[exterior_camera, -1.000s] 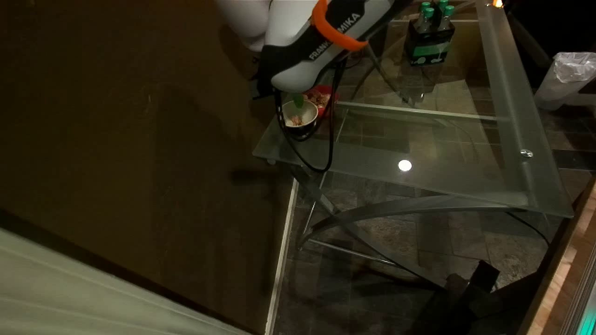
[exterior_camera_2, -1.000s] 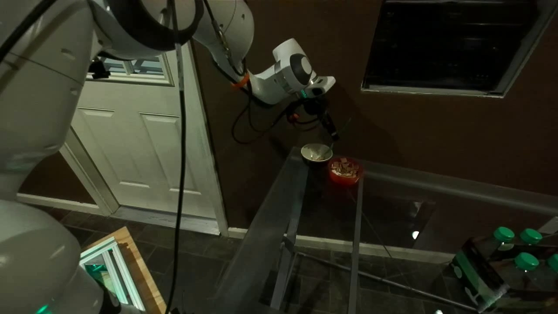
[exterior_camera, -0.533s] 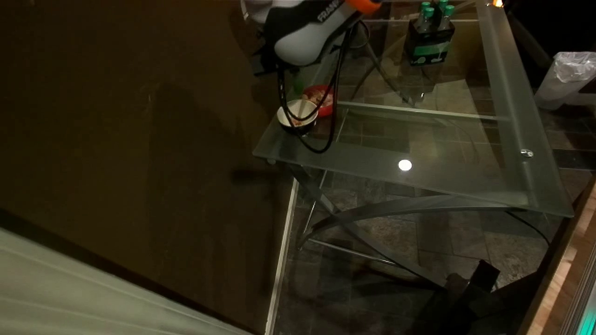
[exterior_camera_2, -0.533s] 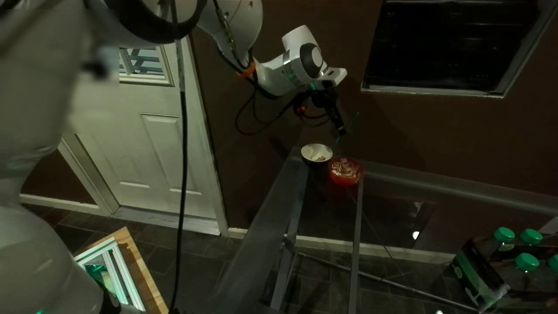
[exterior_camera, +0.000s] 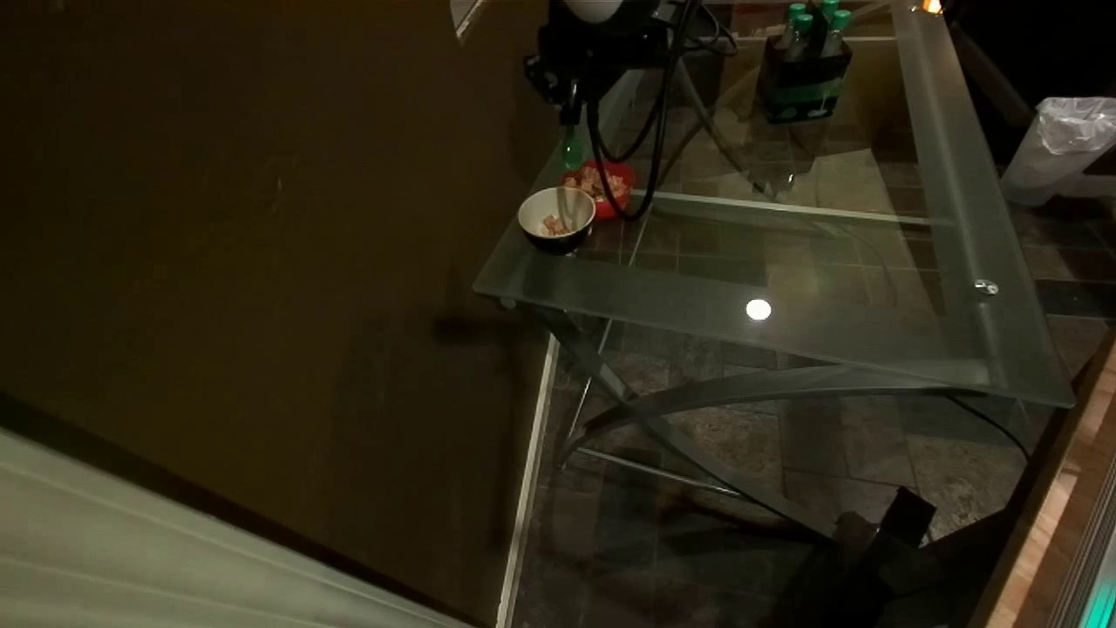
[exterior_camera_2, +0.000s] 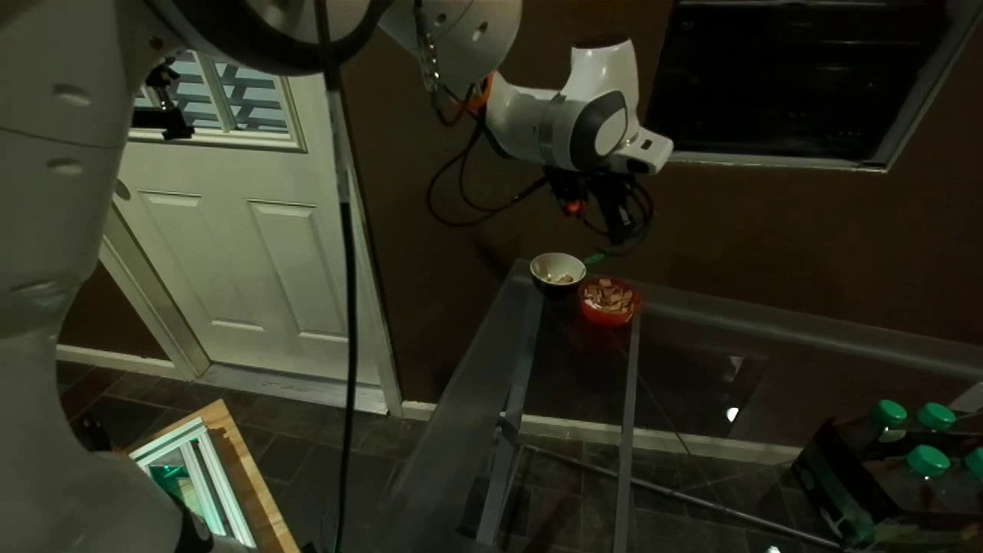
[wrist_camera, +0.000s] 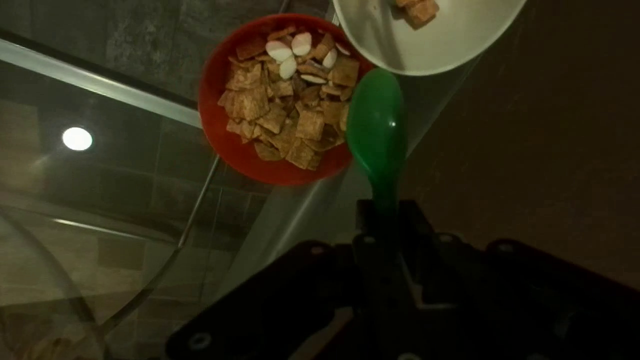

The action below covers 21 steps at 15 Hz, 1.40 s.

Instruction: Use the green spoon to put some of the contents of the pink bowl into the ceramic bowl

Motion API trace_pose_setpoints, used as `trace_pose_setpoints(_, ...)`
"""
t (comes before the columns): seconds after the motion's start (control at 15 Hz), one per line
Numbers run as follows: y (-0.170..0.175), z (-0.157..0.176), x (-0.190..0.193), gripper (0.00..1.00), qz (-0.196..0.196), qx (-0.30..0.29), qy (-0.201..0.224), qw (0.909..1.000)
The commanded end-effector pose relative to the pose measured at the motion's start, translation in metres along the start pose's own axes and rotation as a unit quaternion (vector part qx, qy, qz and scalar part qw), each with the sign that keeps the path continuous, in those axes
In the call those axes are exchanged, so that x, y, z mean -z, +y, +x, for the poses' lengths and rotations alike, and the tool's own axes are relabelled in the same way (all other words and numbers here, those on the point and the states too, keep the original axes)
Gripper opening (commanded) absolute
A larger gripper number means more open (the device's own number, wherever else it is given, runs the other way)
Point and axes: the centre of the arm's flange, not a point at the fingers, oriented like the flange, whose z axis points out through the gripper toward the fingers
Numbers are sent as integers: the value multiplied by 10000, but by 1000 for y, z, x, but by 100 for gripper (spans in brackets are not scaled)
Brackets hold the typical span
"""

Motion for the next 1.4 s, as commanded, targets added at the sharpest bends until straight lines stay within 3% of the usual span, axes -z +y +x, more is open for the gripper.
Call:
trace_pose_setpoints(0.0,32,16,-12,4,396,-143,-470,9980)
trace_pose_setpoints(0.33,59,28,-31,4,476,-450,-676,9956)
trace_pose_setpoints(1.33,72,44,-82,4,585,-1037,-833,9894)
